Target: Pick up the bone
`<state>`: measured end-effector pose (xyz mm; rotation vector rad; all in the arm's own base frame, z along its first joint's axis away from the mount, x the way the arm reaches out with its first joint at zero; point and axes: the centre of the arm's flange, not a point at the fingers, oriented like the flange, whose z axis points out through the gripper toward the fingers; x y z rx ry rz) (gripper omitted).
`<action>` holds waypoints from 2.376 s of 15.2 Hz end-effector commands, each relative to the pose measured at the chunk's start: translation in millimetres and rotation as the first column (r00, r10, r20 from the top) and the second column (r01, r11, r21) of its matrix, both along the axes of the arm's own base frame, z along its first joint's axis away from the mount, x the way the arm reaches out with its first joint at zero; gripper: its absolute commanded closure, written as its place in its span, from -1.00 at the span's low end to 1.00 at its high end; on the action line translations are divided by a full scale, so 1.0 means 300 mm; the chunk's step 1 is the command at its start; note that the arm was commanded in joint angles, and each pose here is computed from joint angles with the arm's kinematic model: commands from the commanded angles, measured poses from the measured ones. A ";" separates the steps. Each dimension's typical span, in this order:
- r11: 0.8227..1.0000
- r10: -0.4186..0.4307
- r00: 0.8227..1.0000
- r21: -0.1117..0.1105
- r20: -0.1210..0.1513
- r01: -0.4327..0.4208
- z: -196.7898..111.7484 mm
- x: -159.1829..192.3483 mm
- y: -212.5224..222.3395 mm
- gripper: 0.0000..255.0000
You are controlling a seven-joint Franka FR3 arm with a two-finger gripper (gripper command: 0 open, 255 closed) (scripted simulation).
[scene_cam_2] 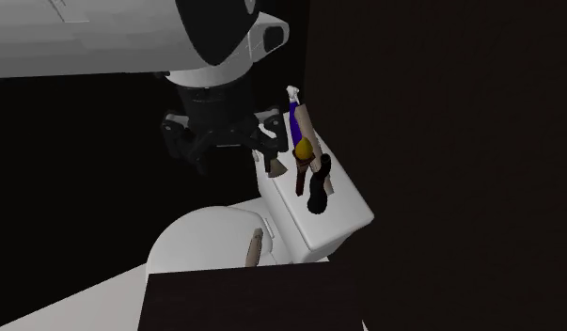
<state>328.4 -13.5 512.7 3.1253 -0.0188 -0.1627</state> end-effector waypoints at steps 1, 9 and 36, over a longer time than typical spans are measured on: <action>1.000 0.020 1.000 0.000 0.005 -0.020 -0.068 0.058 -0.017 -1.00; 0.995 0.096 0.995 -0.001 0.015 -0.096 -0.335 0.275 -0.069 -1.00; 0.939 0.343 0.938 -0.007 0.048 -0.344 -1.217 1.044 -0.121 -1.00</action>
